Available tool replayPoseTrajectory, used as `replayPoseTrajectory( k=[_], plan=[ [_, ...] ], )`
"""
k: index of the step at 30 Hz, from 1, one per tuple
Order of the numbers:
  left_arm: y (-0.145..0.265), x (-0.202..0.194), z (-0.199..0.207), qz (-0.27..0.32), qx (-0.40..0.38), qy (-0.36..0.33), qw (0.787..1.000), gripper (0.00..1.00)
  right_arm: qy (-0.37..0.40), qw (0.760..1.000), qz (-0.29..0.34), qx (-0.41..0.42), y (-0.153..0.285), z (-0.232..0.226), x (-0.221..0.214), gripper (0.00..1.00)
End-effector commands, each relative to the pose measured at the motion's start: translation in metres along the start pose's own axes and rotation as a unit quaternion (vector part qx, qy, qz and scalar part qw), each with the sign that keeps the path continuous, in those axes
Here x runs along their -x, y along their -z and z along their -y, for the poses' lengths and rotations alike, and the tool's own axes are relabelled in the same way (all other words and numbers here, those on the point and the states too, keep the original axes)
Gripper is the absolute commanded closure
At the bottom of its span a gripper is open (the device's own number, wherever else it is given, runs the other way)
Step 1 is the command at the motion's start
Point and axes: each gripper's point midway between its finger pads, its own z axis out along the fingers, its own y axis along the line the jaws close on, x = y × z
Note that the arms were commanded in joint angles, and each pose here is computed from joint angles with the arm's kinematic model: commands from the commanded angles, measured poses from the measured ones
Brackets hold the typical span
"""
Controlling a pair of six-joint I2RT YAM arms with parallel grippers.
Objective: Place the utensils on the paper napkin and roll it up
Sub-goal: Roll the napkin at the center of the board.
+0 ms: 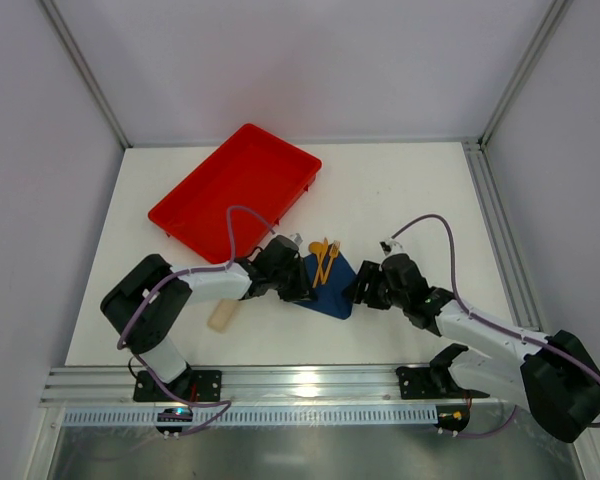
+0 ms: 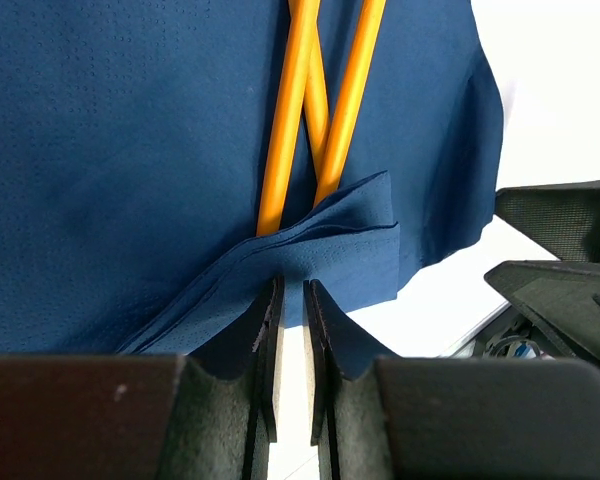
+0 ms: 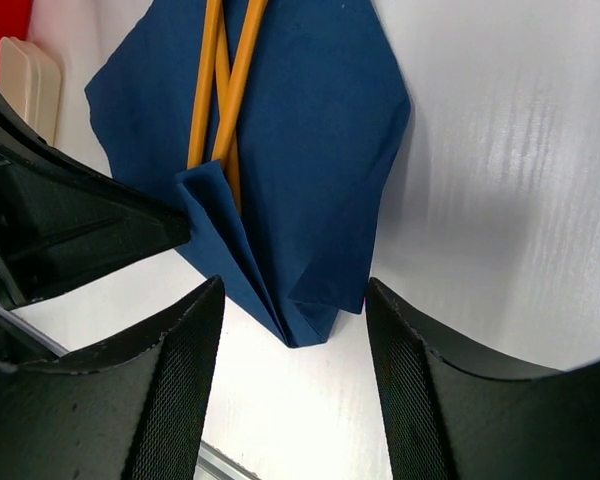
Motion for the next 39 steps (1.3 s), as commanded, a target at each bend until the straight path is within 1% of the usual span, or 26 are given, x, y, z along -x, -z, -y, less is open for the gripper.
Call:
replayPoseTrajectory(
  k=[1,4,5,8,10,12,15,16,19,24,26,30,33,34,35,36,38,39],
  plan=[
    [0.001,0.005,0.004,0.013,-0.003,-0.003,1.0,0.83,-0.012,0.999,0.018,0.036,-0.003,-0.017,0.011,0.39],
    [0.001,0.004,0.003,0.012,-0.002,-0.003,1.0,0.83,-0.011,0.999,0.022,0.036,-0.004,-0.019,0.015,0.38],
    [0.001,0.004,0.004,0.012,-0.002,-0.003,1.0,0.83,-0.01,0.999,0.025,0.033,-0.004,-0.019,0.017,0.36],
    [0.0,0.004,0.003,0.011,-0.001,-0.002,1.0,0.83,-0.008,1.0,0.03,0.002,-0.005,-0.008,0.019,0.33],
    [0.0,0.005,0.004,0.012,-0.002,-0.002,1.0,0.83,-0.006,0.999,0.02,-0.029,-0.005,0.005,0.013,0.33],
    [0.0,0.005,0.004,0.012,-0.001,-0.002,1.0,0.83,-0.005,0.999,0.011,-0.037,-0.005,0.009,0.009,0.33],
    [0.0,0.005,0.004,0.013,0.0,-0.003,1.0,0.83,-0.006,1.0,0.008,-0.009,-0.007,0.001,0.006,0.33],
    [0.0,0.005,0.004,0.013,0.0,-0.002,1.0,0.83,-0.007,1.0,0.021,0.014,-0.008,-0.009,0.013,0.33],
    [0.0,0.006,0.004,0.014,0.0,-0.002,1.0,0.83,-0.009,0.998,0.028,0.052,-0.007,-0.025,0.017,0.33],
    [0.0,0.005,0.003,0.014,0.004,-0.001,1.0,0.83,-0.004,0.996,0.037,0.084,-0.006,-0.041,0.025,0.32],
    [-0.001,0.004,0.004,0.013,0.003,-0.003,1.0,0.83,-0.001,0.997,0.039,0.073,-0.008,-0.037,0.027,0.32],
    [0.0,0.006,0.005,0.016,0.003,-0.003,1.0,0.83,0.003,0.999,0.035,0.013,-0.01,-0.01,0.02,0.33],
    [0.0,0.007,0.006,0.019,0.002,-0.004,1.0,0.83,0.011,0.999,0.037,-0.012,-0.009,-0.001,0.021,0.37],
    [0.0,0.008,0.007,0.02,0.002,-0.004,1.0,0.83,0.013,0.998,0.047,-0.031,-0.009,0.006,0.024,0.39],
    [0.001,0.009,0.008,0.023,0.002,-0.005,1.0,0.83,0.017,0.998,0.042,-0.045,-0.008,0.01,0.024,0.4],
    [0.0,0.005,0.004,0.014,0.011,-0.004,1.0,0.83,0.02,0.998,0.036,-0.057,-0.007,0.015,0.021,0.44],
    [0.0,0.005,0.003,0.013,0.014,-0.004,1.0,0.83,0.024,0.997,0.036,-0.066,-0.008,0.018,0.022,0.49],
    [0.0,0.005,0.004,0.014,0.013,-0.004,1.0,0.83,0.025,0.997,0.038,-0.066,-0.008,0.017,0.023,0.53]
  ],
)
